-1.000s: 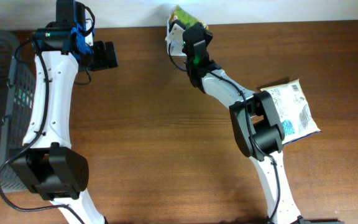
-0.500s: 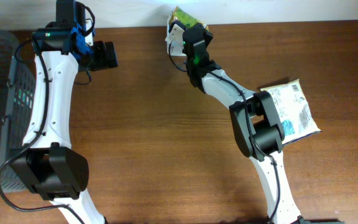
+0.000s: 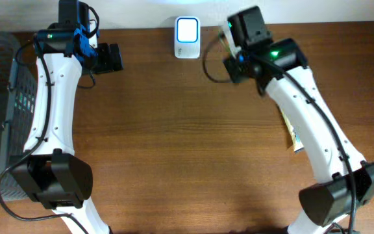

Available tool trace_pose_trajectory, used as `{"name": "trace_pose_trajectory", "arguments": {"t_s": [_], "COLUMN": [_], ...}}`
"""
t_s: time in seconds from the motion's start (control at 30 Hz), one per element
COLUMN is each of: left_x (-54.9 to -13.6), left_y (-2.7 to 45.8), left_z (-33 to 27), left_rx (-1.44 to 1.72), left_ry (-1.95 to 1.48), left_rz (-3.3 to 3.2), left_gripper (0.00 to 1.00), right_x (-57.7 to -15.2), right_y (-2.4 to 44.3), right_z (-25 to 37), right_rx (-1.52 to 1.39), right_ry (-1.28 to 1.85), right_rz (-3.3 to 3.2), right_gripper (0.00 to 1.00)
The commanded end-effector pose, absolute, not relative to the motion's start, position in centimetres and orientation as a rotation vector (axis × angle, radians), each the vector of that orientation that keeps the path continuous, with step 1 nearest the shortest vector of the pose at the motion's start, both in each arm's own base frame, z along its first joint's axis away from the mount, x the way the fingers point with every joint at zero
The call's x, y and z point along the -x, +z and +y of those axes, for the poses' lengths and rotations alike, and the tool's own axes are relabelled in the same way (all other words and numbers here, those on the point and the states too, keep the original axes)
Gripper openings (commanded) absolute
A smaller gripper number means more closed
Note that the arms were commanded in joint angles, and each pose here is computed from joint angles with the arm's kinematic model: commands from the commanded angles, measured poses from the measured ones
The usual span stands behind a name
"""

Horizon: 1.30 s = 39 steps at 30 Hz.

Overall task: Scan the item barcode
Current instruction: 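Move the pack right and release it beside the white bag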

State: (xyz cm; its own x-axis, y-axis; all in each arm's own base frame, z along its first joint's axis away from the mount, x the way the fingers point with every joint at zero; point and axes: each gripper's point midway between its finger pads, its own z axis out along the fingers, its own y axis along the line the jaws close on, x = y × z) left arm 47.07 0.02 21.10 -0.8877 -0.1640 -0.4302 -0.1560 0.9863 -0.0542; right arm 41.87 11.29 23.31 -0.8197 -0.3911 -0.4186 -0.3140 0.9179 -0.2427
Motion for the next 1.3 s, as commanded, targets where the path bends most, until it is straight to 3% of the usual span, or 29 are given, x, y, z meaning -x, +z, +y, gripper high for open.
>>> {"name": "trace_pose_trajectory", "arguments": {"t_s": [0.0,0.17,0.3,0.43,0.53,0.63,0.73,0.87,1.03,1.27], "left_x": [-47.1,-47.1,-47.1,-47.1,-47.1,-47.1,-47.1,-47.1,-47.1,-46.2], "left_y": [20.9,20.9,20.9,20.9,20.9,20.9,20.9,20.9,20.9,20.6], "left_z": [0.1,0.1,0.1,0.1,0.1,0.1,0.1,0.1,0.1,-1.9], "left_rx": [0.219,0.220,0.220,0.220,0.220,0.220,0.220,0.220,0.220,0.191], "left_ry": [-0.030,-0.030,-0.030,-0.030,-0.030,-0.030,-0.030,-0.030,-0.030,-0.181], "left_rz": [2.689,2.689,2.689,2.689,2.689,2.689,2.689,2.689,2.689,2.734], "left_gripper": [0.99,0.99,0.99,0.99,0.99,0.99,0.99,0.99,0.99,0.99], "right_x": [-38.4,-33.5,-34.6,-35.5,-35.6,-36.7,-39.4,-40.8,-39.6,-39.2], "right_y": [18.4,9.0,4.3,2.4,2.5,3.8,9.6,16.4,16.3,16.1], "right_z": [9.5,4.4,0.4,-3.4,-5.0,-2.4,0.5,5.5,12.9,14.6], "right_rx": [0.377,0.249,0.124,0.059,-0.018,0.035,0.075,0.213,0.447,0.510], "right_ry": [-0.125,-0.133,-0.126,-0.138,-0.117,0.115,0.358,0.522,0.632,0.632], "right_rz": [2.874,3.150,3.090,3.027,3.019,2.976,2.874,2.781,2.766,2.765], "right_gripper": [0.04,0.04,0.04,0.05,0.33,0.67,0.99,0.99,0.99,0.99]}}
